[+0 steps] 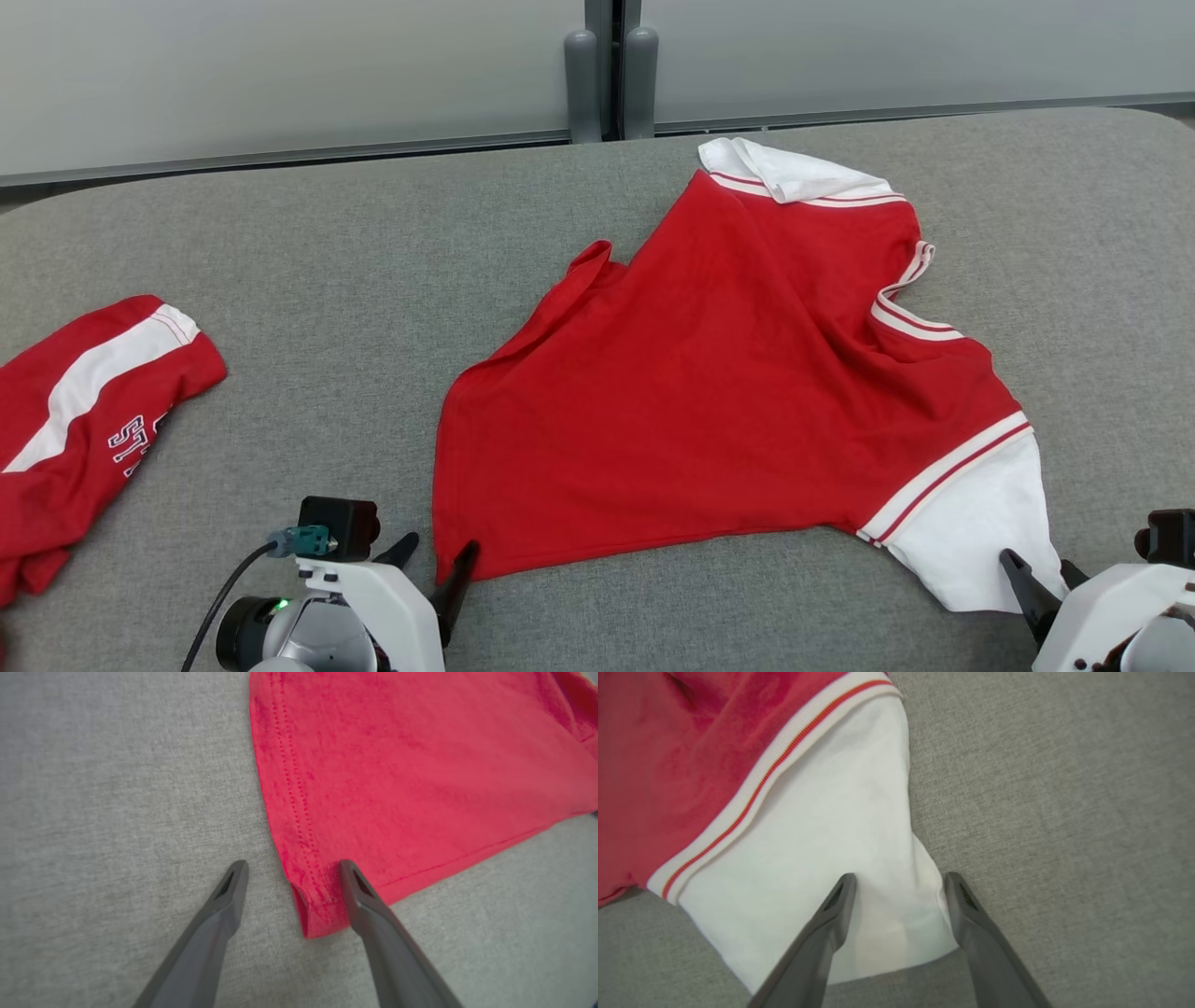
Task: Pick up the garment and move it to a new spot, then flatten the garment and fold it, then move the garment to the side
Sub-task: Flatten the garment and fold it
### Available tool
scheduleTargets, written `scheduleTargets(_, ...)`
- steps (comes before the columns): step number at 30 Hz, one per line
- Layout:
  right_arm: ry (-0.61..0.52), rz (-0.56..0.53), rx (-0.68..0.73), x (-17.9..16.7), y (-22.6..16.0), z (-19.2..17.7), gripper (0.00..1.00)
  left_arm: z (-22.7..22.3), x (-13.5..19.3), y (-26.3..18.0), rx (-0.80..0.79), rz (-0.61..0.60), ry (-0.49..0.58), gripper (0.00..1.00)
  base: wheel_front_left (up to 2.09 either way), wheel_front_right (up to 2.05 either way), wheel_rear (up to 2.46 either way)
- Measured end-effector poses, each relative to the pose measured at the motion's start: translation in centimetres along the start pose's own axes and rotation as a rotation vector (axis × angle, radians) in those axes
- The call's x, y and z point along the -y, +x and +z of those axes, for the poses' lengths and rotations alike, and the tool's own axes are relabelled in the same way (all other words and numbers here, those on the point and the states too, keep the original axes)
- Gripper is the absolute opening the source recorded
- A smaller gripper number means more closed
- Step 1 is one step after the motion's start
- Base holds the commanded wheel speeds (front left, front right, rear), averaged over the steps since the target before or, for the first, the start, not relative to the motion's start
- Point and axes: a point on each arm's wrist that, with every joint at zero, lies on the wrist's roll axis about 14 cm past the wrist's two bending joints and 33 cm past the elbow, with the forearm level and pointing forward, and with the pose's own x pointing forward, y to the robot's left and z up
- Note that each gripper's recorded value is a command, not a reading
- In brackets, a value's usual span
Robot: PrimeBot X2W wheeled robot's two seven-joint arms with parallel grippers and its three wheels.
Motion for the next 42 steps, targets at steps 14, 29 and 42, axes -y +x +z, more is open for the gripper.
scheduleTargets(14,0.005,0.014,0.033,-0.4,-0.3,0.2,0.00,-0.3,1.7,-0.7,0.003,-0.058,-0.027,0.00,0.00,0.00,0.00)
scheduleTargets(29,0.066,0.184,0.334,-4.8,-1.6,8.1,0.00,7.3,-0.1,-1.9,0.281,0.003,0.045,0.00,0.00,0.00,0.00)
scheduleTargets(42,0.078,0.447,0.709,-12.3,0.9,23.6,0.00,21.6,-2.7,1.5,0.510,0.046,0.280,0.00,0.00,0.00,0.00)
